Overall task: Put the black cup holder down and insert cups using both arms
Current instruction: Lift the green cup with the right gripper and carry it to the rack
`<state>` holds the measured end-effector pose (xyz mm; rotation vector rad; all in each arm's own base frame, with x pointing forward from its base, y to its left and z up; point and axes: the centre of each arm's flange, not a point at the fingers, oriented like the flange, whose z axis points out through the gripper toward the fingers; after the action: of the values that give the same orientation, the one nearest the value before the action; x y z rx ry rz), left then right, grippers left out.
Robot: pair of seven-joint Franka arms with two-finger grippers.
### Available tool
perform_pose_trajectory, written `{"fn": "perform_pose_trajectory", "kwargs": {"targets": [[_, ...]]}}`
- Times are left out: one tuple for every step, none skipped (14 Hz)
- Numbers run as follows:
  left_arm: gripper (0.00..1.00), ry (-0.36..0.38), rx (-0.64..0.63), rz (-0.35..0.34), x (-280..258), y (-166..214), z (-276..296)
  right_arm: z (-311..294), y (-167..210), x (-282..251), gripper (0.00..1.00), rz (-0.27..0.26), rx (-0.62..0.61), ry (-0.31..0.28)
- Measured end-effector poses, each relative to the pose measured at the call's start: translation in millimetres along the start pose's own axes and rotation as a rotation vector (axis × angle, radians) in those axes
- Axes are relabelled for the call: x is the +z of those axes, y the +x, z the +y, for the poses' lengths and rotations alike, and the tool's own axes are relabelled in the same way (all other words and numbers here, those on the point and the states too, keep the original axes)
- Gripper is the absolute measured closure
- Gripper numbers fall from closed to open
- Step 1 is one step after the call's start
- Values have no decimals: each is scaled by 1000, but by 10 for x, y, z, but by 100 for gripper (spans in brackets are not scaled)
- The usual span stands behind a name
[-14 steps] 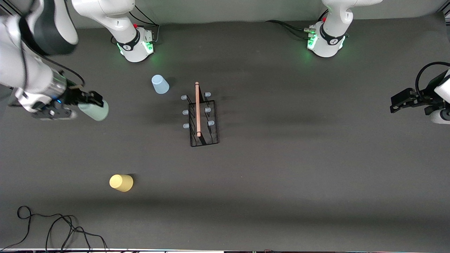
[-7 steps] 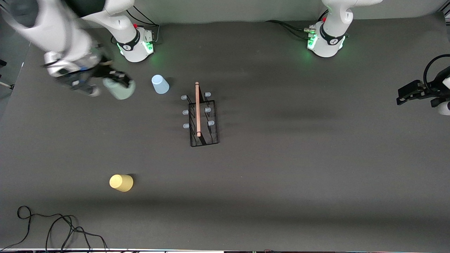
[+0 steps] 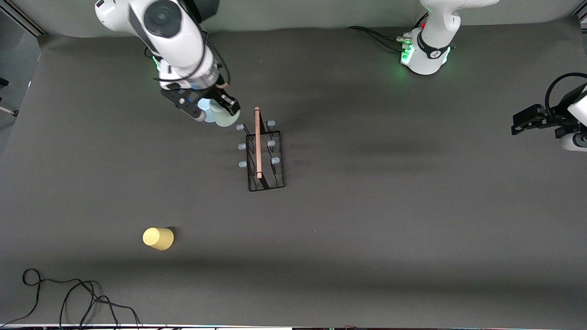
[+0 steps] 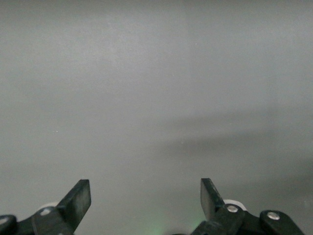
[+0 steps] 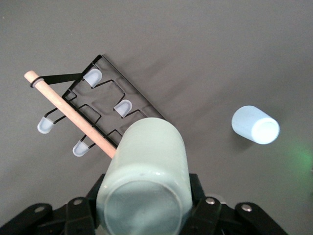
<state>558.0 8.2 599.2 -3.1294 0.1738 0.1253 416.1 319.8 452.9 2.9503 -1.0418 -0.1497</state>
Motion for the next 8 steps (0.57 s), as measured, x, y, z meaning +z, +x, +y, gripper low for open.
{"fn": "perform_pose_trajectory", "kwargs": {"targets": [[0, -1, 4, -8, 6, -7, 21, 14, 19, 156, 32, 2, 4, 4], [0, -1, 5, -14, 11, -13, 31, 43, 37, 293, 32, 4, 9, 8], [0, -2, 6, -17, 13, -16, 36, 76, 51, 435, 32, 4, 14, 8], [0, -2, 8, -20, 15, -18, 44, 94, 61, 577, 32, 4, 18, 2], [0, -2, 12, -21, 16, -17, 64, 88, 64, 722, 32, 3, 21, -4], [0, -1, 17, -22, 16, -15, 95, 57, 47, 864, 32, 3, 24, -8], [0, -1, 22, -22, 16, -12, 121, 13, 20, 1004, 32, 5, 28, -12], [0, -1, 24, -23, 16, -12, 137, -32, 1, 1131, 32, 7, 31, -12]]}}
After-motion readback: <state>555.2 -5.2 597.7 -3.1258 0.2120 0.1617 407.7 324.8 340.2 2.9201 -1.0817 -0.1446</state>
